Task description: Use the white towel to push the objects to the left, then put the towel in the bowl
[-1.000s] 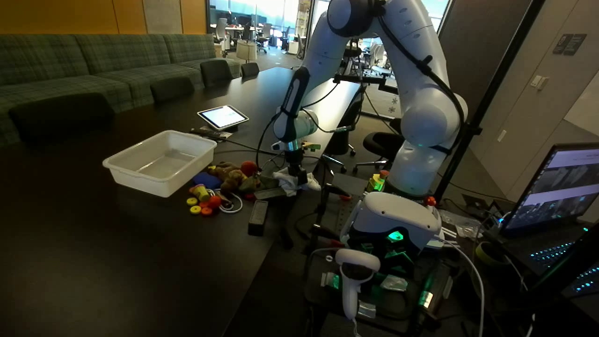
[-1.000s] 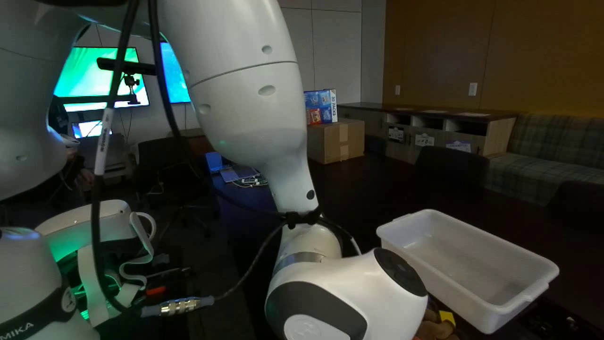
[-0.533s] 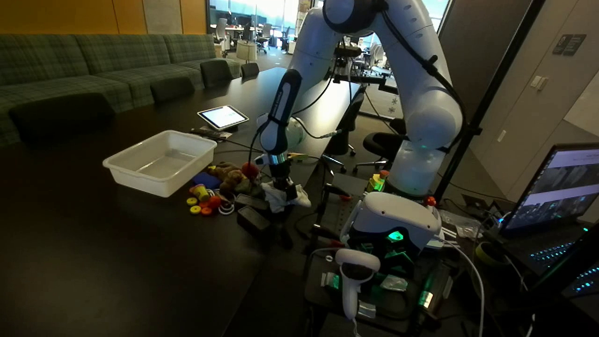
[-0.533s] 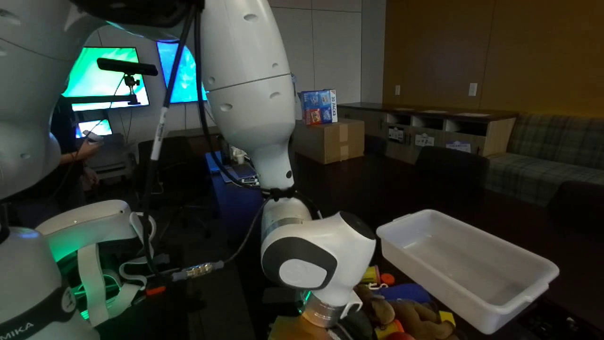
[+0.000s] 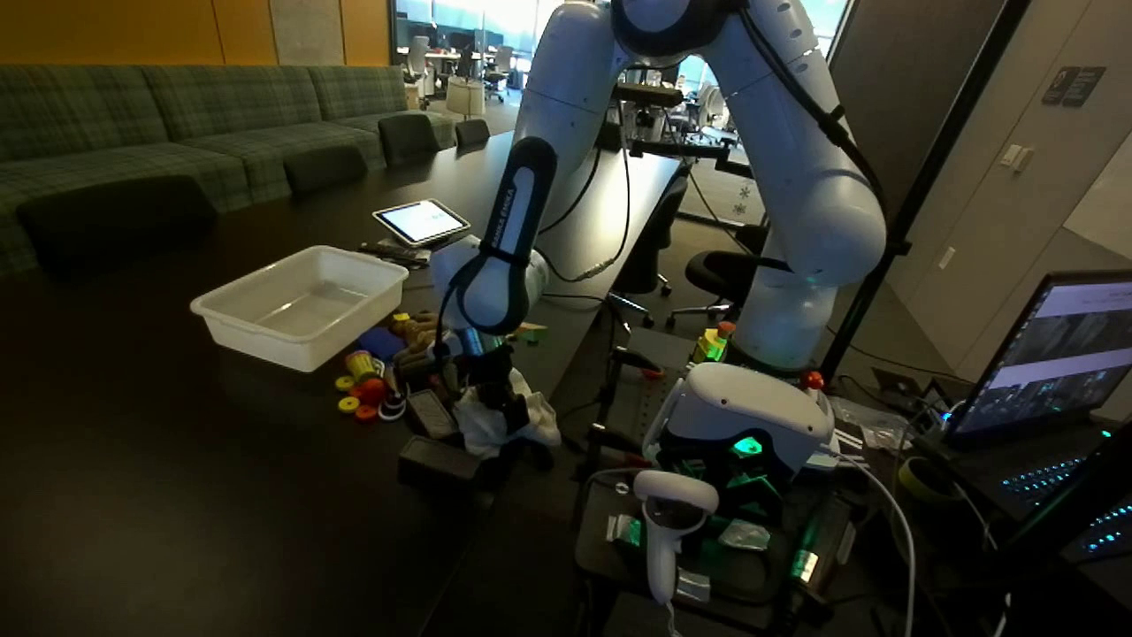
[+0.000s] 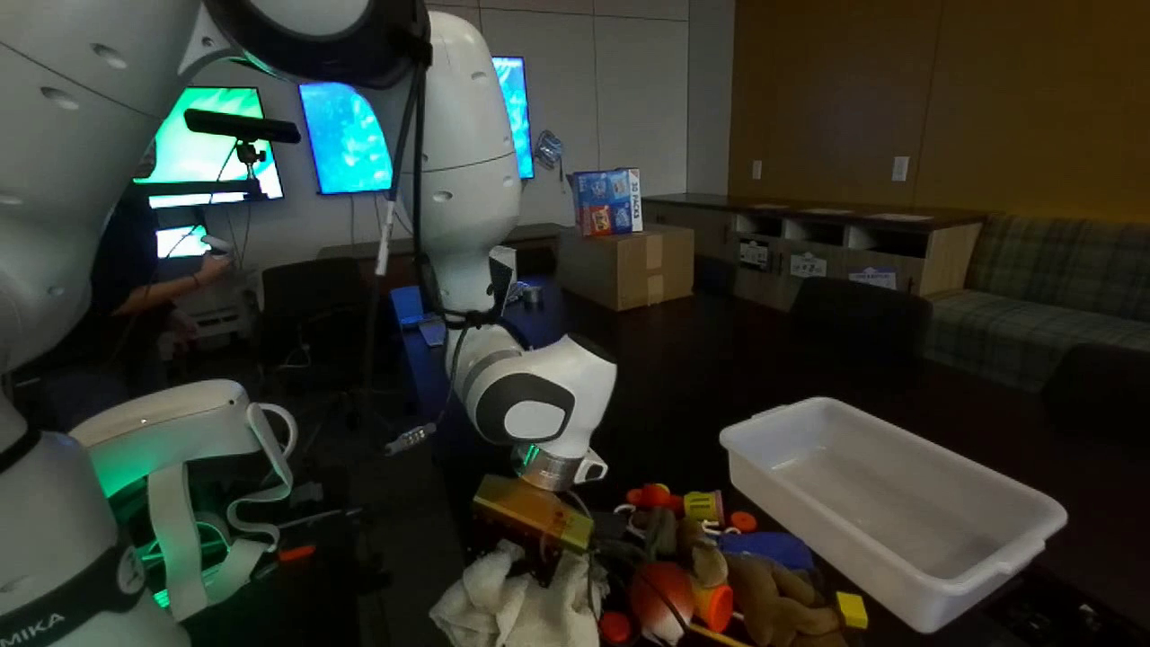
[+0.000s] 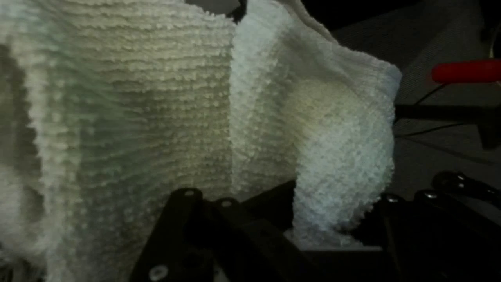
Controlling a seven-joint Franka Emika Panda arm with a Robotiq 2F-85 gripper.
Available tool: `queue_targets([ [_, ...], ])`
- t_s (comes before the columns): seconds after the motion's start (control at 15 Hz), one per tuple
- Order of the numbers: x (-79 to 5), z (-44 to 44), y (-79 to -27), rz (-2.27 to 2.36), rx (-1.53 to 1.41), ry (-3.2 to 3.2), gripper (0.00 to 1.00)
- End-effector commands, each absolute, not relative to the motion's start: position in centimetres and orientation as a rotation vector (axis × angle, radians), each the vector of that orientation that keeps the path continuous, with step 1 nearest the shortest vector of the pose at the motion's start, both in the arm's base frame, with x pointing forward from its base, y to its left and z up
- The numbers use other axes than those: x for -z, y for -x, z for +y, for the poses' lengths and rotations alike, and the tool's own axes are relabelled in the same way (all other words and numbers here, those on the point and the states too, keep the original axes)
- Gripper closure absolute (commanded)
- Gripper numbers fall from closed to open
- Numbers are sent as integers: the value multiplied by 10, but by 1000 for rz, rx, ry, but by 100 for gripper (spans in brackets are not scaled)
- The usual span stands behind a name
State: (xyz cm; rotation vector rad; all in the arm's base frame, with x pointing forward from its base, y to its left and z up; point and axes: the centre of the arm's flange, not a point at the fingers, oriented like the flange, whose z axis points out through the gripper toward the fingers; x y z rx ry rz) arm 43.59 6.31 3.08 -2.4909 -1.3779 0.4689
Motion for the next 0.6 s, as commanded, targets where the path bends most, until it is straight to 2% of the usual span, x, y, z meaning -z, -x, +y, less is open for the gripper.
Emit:
queue_targets([
  [0.0, -47, 143, -429, -1479, -414, 2474, 86],
  [0.33, -65, 231, -424, -1561, -322, 2425, 86],
  [0.53, -87, 246, -426, -1576, -260, 2407, 86],
])
